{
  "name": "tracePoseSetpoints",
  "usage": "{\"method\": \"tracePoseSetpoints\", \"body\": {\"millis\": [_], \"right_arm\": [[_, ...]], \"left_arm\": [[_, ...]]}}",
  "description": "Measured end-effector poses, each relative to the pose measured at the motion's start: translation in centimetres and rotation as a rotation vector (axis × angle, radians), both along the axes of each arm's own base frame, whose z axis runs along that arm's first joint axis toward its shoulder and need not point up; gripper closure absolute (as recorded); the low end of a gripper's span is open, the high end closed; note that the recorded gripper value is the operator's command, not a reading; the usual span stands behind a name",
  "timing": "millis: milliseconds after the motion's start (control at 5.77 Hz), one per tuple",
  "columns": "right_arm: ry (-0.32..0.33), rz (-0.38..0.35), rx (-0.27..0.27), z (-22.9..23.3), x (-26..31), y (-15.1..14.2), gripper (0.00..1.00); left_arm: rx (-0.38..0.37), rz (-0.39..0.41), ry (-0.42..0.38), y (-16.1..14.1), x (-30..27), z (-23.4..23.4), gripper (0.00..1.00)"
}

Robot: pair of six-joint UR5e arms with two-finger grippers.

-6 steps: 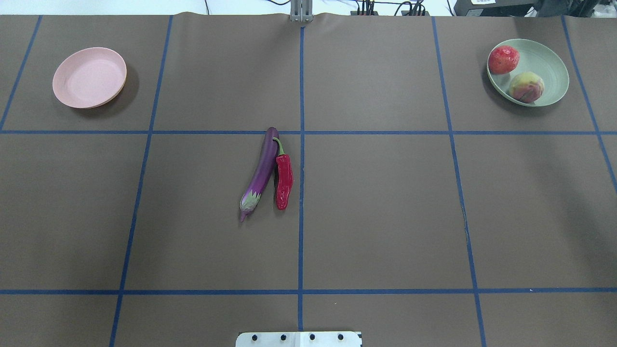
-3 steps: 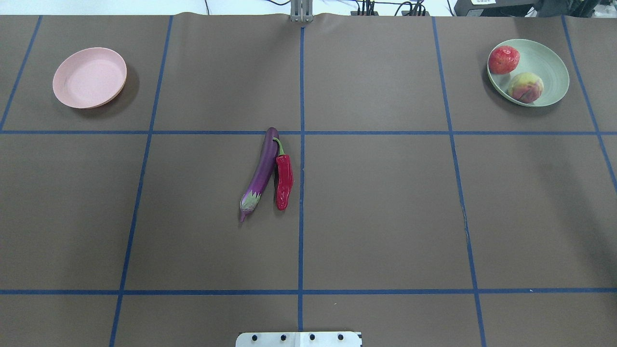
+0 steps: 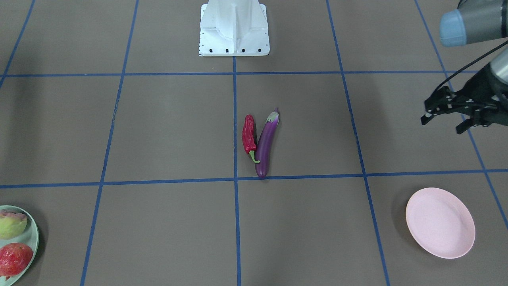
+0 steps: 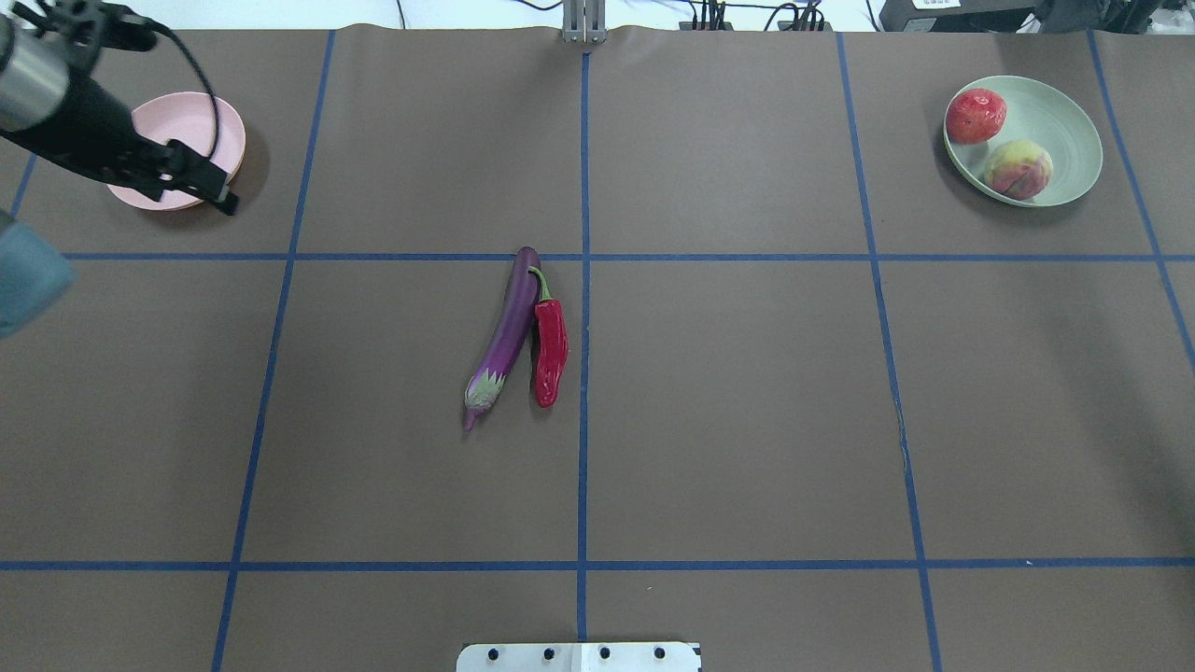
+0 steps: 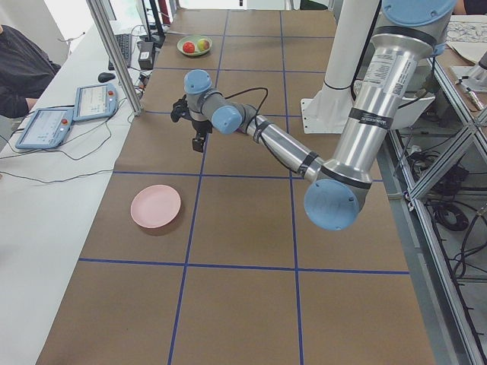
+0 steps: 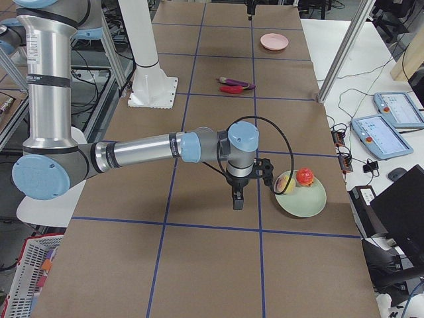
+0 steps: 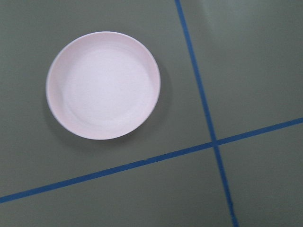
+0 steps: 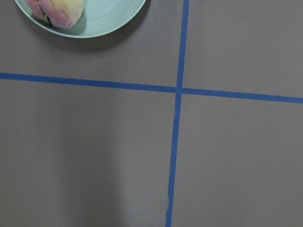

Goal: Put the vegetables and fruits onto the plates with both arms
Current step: 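Reach the left gripper to the purple eggplant and grasp it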

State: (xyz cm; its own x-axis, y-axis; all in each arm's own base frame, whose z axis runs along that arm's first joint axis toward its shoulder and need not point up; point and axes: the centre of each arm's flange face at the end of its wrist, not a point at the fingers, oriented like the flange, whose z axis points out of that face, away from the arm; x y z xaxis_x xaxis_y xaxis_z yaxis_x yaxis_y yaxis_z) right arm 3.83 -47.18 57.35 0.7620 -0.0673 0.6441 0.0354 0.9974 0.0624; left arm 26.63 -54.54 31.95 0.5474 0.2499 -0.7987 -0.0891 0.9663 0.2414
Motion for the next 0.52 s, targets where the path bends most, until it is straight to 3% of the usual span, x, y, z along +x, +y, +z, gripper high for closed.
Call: {"method": "tracePoseSetpoints", "body": {"millis": [173,520], "right_arm": [[0.000,0.000,0.002,-0.1,0.0,0.0,0.00],[-0.001,0.000,0.003,-0.1,0.0,-0.1,0.00]], "left_arm": [[-0.047,-0.013,-0.013,1.4,7.4,-3.0,0.00],[-0.050,-0.026,-0.081,5.2,19.1,-5.2,0.01]]}}
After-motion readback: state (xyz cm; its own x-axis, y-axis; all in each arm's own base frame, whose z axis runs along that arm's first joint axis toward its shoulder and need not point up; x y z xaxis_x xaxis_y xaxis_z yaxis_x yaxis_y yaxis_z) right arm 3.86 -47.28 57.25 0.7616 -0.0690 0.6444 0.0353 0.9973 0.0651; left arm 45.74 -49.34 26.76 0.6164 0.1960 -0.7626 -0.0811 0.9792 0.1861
